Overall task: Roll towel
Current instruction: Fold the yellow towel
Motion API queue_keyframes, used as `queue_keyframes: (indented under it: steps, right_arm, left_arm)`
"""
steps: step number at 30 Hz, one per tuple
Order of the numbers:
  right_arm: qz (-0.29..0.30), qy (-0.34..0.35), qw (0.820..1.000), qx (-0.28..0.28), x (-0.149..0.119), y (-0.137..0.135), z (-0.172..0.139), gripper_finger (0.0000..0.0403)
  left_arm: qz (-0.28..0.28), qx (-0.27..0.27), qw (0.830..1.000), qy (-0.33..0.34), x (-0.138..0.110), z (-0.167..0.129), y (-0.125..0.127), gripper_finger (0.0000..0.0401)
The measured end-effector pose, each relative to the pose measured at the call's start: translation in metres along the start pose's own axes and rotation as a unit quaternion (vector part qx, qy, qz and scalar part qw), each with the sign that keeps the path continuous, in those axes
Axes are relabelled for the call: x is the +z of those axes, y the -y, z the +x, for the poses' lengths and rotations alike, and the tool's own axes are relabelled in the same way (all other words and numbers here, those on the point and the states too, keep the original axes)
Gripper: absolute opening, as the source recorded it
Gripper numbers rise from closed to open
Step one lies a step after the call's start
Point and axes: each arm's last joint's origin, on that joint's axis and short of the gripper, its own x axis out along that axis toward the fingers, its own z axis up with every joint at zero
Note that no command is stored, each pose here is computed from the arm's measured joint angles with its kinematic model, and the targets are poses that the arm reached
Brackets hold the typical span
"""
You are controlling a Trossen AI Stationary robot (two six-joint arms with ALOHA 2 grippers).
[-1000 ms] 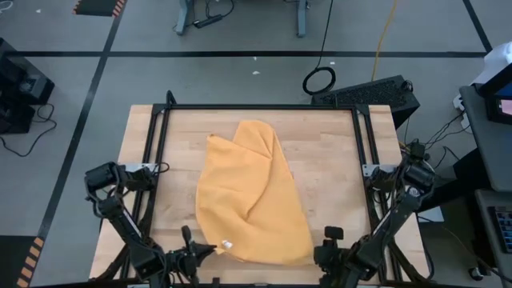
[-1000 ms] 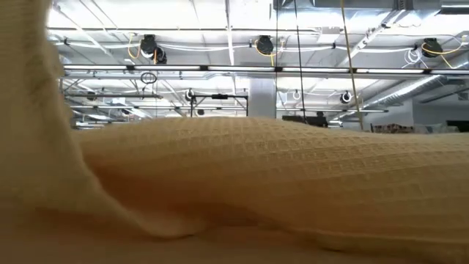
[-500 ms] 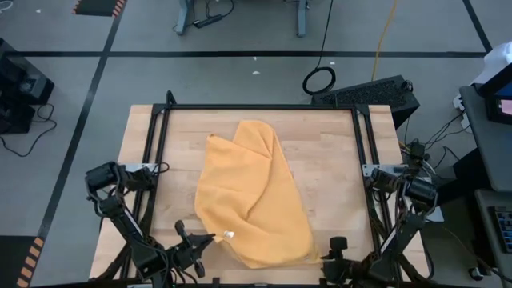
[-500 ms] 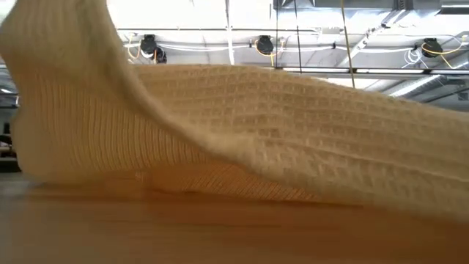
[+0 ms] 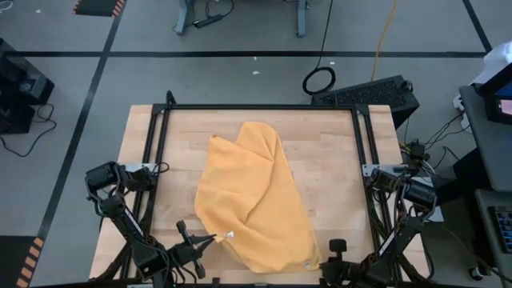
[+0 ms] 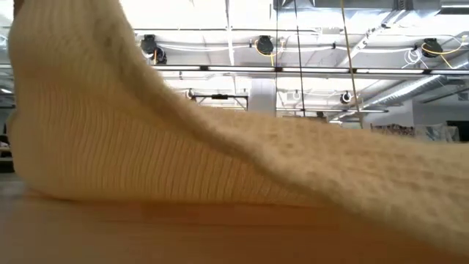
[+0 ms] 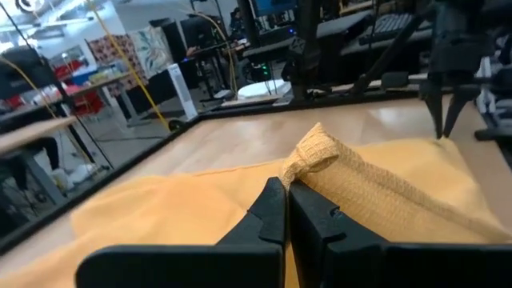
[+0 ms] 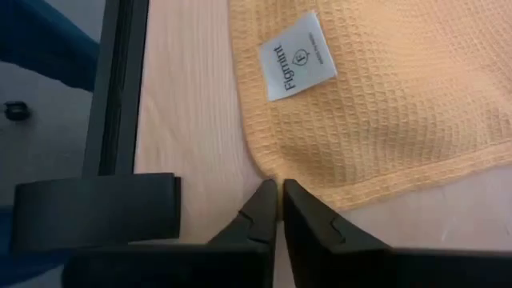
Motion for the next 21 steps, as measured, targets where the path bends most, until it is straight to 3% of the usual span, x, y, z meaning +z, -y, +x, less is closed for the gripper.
queue_keyframes:
  steps: [7, 11, 17, 19, 21]
  right_arm:
    - [-0.004, 0.035, 0.999, -0.032, 0.021, 0.01, -0.039, 0.0004]
    - [0.013, 0.102, 0.988, -0.113, 0.038, 0.035, -0.066, 0.0002]
    - [0.036, 0.183, 0.972, -0.146, 0.063, 0.068, -0.107, 0.0001]
    - [0.04, 0.201, 0.968, -0.141, 0.069, 0.077, -0.119, 0.0001]
    - [0.039, 0.213, 0.967, -0.135, 0.073, 0.084, -0.13, 0.0001]
  left_arm:
    - [-0.011, 0.035, 0.999, 0.039, 0.007, 0.003, -0.003, 0.0006]
    - [-0.028, 0.072, 0.996, 0.036, 0.03, 0.023, -0.017, 0.0006]
    - [-0.042, 0.113, 0.992, 0.027, 0.071, 0.049, -0.033, 0.0006]
    - [-0.035, 0.09, 0.995, 0.005, 0.088, 0.058, -0.033, 0.0006]
    - [-0.044, 0.026, 0.999, -0.015, 0.105, 0.066, -0.029, 0.0006]
